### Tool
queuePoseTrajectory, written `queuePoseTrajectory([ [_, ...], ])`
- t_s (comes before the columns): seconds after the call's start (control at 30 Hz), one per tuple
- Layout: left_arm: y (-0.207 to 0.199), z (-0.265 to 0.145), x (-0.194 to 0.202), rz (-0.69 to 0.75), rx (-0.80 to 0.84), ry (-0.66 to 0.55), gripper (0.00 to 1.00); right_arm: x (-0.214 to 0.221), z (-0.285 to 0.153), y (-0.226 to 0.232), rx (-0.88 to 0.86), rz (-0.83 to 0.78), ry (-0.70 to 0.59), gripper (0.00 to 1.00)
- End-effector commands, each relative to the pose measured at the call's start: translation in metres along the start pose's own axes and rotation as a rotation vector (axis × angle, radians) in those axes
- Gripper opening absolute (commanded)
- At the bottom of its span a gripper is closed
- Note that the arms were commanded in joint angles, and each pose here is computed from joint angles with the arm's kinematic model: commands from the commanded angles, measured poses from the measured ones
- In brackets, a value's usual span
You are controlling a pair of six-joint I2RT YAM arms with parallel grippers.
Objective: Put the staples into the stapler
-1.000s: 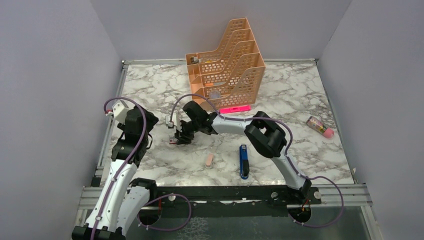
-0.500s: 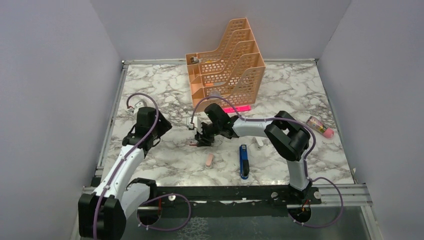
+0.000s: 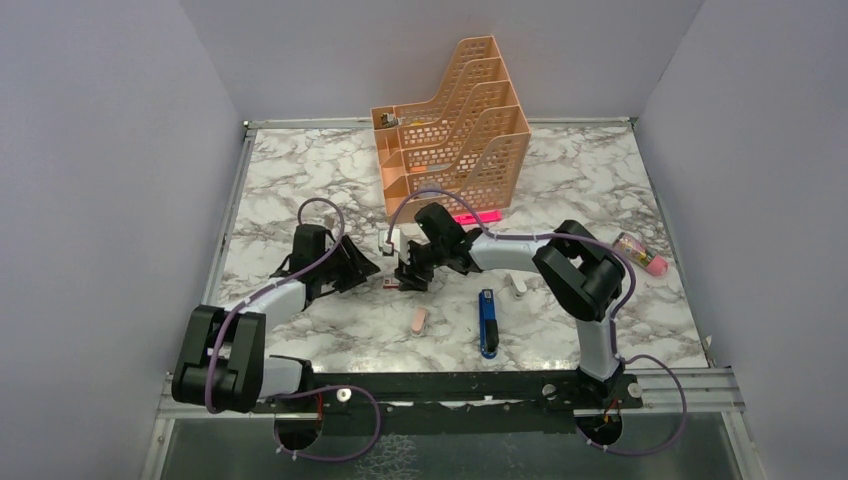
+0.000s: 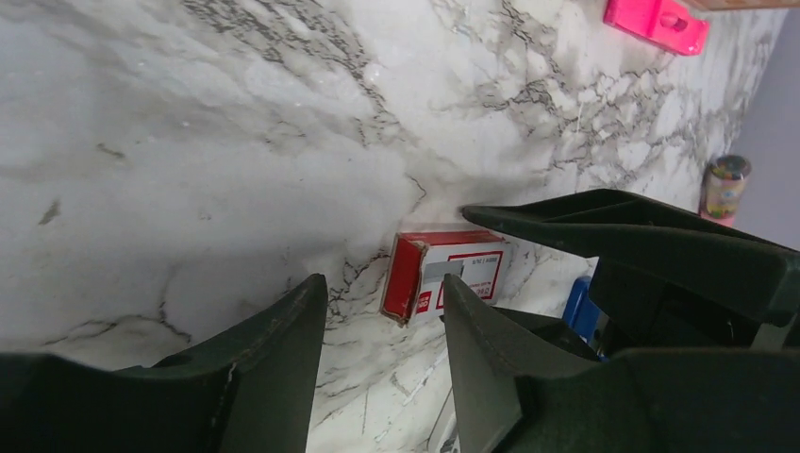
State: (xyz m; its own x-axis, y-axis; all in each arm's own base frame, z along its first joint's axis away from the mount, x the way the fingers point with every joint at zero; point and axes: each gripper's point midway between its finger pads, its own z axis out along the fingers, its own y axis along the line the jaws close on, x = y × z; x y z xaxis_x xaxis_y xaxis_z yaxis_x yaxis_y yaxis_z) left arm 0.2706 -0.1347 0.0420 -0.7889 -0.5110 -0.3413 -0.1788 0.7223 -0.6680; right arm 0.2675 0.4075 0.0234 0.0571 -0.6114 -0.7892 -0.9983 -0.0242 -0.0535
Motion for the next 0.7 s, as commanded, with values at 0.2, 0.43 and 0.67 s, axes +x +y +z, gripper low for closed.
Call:
queuePoseTrajectory([
  [0.2,-0.033,0.012,0.003,0.028,0.201,0.037,0.40,0.026,0.011,0.006,-0.043,0.031,0.064,0.51],
  [0.43,-0.032,0.016,0.012,0.026,0.203,0.071,0.34,0.022,0.014,0.004,-0.047,0.029,0.049,0.49],
  [0.67,-0.024,0.023,0.021,0.021,0.168,0.097,0.32,0.022,0.014,0.004,-0.046,0.026,0.047,0.49],
])
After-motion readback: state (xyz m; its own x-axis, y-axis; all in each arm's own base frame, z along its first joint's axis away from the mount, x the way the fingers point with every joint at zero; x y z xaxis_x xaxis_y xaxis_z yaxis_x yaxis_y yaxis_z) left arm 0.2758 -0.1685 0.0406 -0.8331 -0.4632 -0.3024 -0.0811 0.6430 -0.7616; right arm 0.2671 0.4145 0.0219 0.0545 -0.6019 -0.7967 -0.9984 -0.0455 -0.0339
